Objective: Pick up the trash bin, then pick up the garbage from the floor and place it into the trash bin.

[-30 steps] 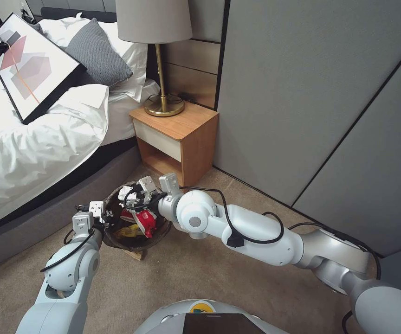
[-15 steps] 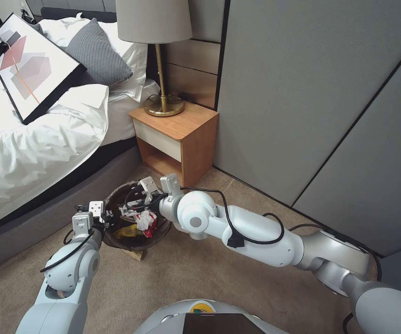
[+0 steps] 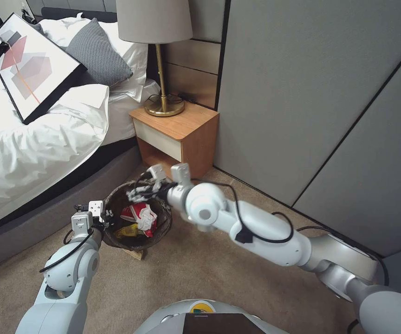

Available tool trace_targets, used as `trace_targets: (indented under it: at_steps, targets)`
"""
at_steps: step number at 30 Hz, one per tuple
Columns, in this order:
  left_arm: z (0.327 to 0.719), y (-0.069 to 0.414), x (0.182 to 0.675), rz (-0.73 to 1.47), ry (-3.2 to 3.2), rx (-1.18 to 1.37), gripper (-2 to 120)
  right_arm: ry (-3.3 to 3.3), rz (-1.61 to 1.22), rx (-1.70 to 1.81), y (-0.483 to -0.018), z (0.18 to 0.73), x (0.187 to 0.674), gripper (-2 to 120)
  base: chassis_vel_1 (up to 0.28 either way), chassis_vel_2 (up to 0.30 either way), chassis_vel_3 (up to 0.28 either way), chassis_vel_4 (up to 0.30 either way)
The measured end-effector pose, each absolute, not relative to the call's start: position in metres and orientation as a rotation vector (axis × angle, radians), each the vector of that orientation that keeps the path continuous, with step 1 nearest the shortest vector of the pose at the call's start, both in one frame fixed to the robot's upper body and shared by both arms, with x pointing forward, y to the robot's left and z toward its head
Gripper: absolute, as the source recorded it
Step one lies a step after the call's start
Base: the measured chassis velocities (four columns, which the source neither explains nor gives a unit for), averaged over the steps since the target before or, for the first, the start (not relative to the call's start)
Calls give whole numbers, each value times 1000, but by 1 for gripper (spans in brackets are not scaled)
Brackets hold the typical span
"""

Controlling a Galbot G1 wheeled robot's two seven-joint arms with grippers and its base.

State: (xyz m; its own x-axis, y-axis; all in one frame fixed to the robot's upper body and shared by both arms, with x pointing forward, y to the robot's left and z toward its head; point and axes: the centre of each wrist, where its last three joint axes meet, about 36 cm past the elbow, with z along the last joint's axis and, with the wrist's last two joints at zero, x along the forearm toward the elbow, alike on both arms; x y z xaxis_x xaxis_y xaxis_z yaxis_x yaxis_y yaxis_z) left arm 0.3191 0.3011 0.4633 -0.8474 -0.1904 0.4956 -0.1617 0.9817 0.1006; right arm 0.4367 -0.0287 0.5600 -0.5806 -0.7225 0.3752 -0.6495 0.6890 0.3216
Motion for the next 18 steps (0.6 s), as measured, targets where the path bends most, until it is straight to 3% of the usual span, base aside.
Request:
trace_targets:
  at_steps: [13, 18]
  targets:
    - [479, 294, 312, -37, -2642, 213, 0, -2978, -140, 621, -196, 572, 424, 100, 0, 0, 0, 0]
    - [481, 292, 309, -30, -2648, 204, 0, -3110, -97, 399, -232, 558, 406, 100, 0, 0, 0, 0]
